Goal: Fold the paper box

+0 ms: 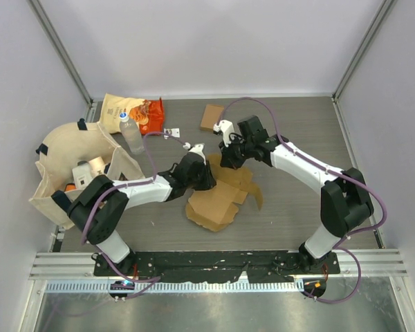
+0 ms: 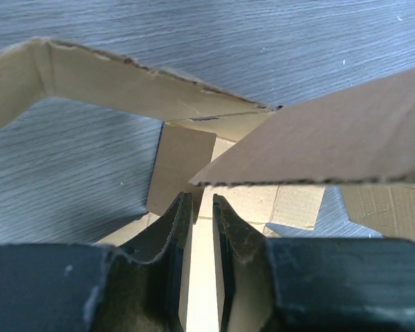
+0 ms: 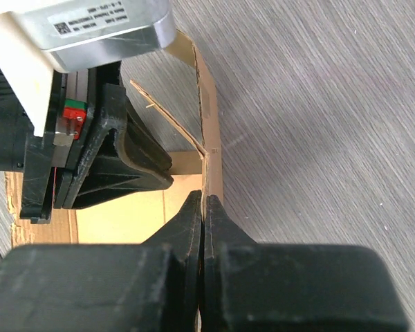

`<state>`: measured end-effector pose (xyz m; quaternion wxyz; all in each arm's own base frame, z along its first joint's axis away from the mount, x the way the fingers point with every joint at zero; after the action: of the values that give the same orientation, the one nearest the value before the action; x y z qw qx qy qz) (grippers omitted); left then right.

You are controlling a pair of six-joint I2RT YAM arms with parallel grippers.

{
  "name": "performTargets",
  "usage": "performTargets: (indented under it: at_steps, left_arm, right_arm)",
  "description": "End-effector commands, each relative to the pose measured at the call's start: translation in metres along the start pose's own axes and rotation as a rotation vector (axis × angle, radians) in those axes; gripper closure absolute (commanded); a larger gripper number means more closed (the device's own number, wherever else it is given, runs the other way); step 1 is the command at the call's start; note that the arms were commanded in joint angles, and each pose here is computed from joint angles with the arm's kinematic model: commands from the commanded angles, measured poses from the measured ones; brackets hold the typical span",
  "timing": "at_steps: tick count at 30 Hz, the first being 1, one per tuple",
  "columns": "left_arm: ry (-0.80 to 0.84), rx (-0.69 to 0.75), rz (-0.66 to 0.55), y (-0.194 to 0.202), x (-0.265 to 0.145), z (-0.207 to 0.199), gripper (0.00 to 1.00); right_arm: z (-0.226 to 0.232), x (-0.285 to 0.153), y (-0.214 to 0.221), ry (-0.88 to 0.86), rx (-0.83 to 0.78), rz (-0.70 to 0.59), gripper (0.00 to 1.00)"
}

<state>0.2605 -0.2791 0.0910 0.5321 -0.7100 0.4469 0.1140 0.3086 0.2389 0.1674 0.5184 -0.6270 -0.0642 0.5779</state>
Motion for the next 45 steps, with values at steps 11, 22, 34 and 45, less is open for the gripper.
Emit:
performTargets:
  at_steps: [11,22,34,45]
  left_arm:
    - [-0.019,0.051,-0.398,-0.047,-0.067,0.008,0.40]
    - [-0.038,0.138,-0.533,-0.096,-0.066,-0.009,0.32]
    - [0.017,0.314,-0.540,-0.095,-0.053,-0.015,0.84]
    - [0.063,0.335,-0.611,-0.089,-0.068,-0.019,0.84]
  right_arm:
    - [-0.001,-0.015,-0.005,0.099,-0.221,-0.036,0.99]
    - [0.010,-0.009,-0.003,0.133,-0.317,-0.021,0.99]
    - [0.014,-0.011,-0.012,0.191,-0.323,-0.094,0.97]
    - [0.022,-0.028,-0.010,0.223,-0.194,-0.135,0.99]
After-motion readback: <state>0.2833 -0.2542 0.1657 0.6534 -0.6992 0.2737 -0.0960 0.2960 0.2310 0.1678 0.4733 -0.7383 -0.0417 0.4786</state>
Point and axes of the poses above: each gripper's point midway between its finger pads, its own x axis out along the fingers, its own z axis along the line the jaws close on, y = z × x, the point moved 5 cm from there along -x, back along the fingers, and after that the axes turned 6 degrees about x, right-handed, at the moved point
